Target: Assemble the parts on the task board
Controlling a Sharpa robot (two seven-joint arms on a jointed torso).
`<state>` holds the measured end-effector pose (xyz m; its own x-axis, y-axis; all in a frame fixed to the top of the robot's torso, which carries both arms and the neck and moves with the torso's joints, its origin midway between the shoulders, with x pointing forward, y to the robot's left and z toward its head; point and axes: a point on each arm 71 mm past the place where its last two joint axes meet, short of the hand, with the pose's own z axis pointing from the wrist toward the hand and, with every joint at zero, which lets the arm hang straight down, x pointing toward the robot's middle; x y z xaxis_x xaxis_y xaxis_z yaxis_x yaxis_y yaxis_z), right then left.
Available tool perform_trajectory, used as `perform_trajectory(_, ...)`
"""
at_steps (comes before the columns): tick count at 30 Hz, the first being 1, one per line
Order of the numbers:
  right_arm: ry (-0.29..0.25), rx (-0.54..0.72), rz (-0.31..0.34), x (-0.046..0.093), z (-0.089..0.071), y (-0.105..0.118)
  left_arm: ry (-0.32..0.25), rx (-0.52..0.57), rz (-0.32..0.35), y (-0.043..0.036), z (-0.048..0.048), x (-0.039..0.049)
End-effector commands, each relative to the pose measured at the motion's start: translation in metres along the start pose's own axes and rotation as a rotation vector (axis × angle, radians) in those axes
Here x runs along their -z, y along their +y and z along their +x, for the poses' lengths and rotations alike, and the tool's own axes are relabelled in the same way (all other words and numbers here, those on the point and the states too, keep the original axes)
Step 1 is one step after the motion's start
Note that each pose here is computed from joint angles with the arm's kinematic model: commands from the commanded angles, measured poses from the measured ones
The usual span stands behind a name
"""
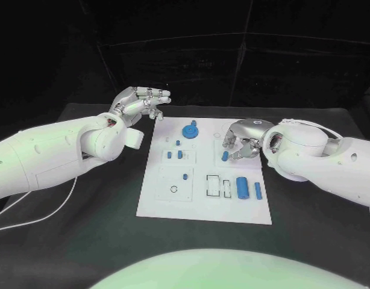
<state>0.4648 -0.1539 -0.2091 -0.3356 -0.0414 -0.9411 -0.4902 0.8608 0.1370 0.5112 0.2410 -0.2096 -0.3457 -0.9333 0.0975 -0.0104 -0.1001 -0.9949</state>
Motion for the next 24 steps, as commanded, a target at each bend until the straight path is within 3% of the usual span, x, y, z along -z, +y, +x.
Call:
perform_trajectory(1,0.028,0.013,-0.037,-0.002,0.002,0.005,0.012,0.01,0.006,-0.0013,0.0016,-0.0009)
perform_trajectory(24,0.04,0.011,-0.05,-0.013,0.011,0.008,0.013,0.01,0.004,-0.001,0.0016,-0.0012)
